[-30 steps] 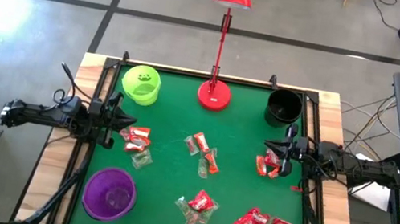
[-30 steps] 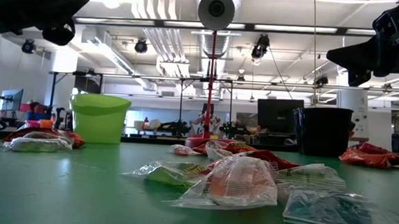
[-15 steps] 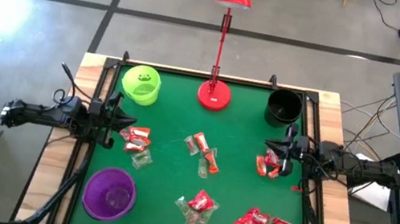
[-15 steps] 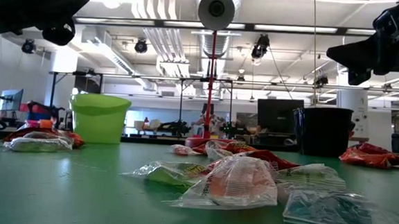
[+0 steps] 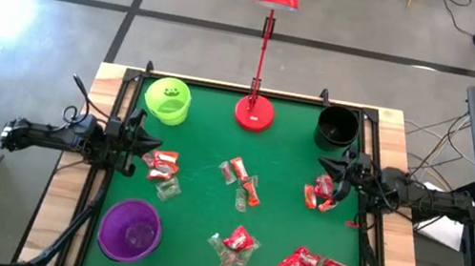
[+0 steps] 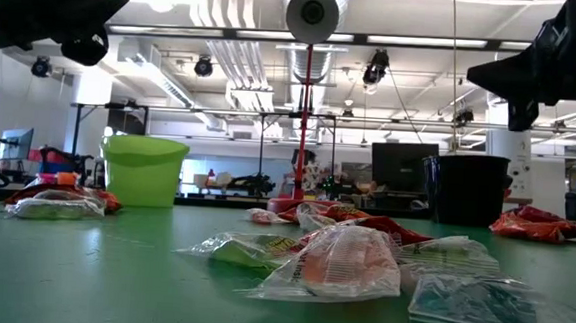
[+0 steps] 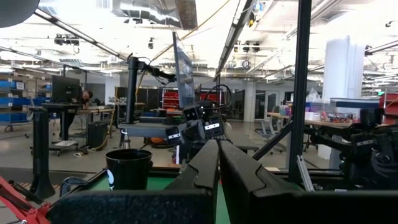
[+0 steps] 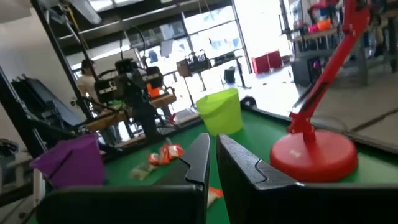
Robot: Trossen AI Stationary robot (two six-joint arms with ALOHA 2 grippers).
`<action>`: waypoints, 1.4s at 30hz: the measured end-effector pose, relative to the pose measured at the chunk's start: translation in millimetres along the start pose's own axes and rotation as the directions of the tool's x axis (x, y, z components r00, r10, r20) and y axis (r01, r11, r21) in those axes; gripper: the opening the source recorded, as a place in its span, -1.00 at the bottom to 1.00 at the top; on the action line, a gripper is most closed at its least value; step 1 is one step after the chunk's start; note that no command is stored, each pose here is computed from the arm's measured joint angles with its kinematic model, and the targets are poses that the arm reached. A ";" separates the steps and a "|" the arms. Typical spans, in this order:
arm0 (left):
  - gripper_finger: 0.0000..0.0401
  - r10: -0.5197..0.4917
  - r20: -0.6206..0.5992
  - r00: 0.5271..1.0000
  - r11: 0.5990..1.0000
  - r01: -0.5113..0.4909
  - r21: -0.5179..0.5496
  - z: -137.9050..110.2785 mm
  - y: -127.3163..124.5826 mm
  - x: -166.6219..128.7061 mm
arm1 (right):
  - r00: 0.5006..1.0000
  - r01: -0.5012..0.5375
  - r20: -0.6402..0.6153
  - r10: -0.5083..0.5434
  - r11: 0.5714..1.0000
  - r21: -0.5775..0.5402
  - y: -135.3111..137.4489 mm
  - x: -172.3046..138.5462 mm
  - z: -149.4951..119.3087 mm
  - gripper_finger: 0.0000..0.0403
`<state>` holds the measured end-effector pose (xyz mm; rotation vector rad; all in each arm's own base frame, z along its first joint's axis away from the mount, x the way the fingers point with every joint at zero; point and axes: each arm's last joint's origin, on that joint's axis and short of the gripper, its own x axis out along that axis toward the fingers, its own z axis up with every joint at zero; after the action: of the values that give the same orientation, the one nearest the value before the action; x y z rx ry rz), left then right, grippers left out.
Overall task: Sort candy
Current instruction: Put the transparent candy into the green bucket
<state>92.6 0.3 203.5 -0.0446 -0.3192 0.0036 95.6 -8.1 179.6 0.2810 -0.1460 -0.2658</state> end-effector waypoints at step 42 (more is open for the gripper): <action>-1.00 0.008 0.000 1.000 1.000 -0.008 0.013 -0.1 0.2 0.0 | 1.000 0.005 0.006 -0.007 0.947 0.320 0.2 -0.2 1.8 -0.89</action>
<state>92.6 0.5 203.4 -0.0326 -0.3187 0.0136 95.2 -8.4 181.4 0.6035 -0.1958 -0.2485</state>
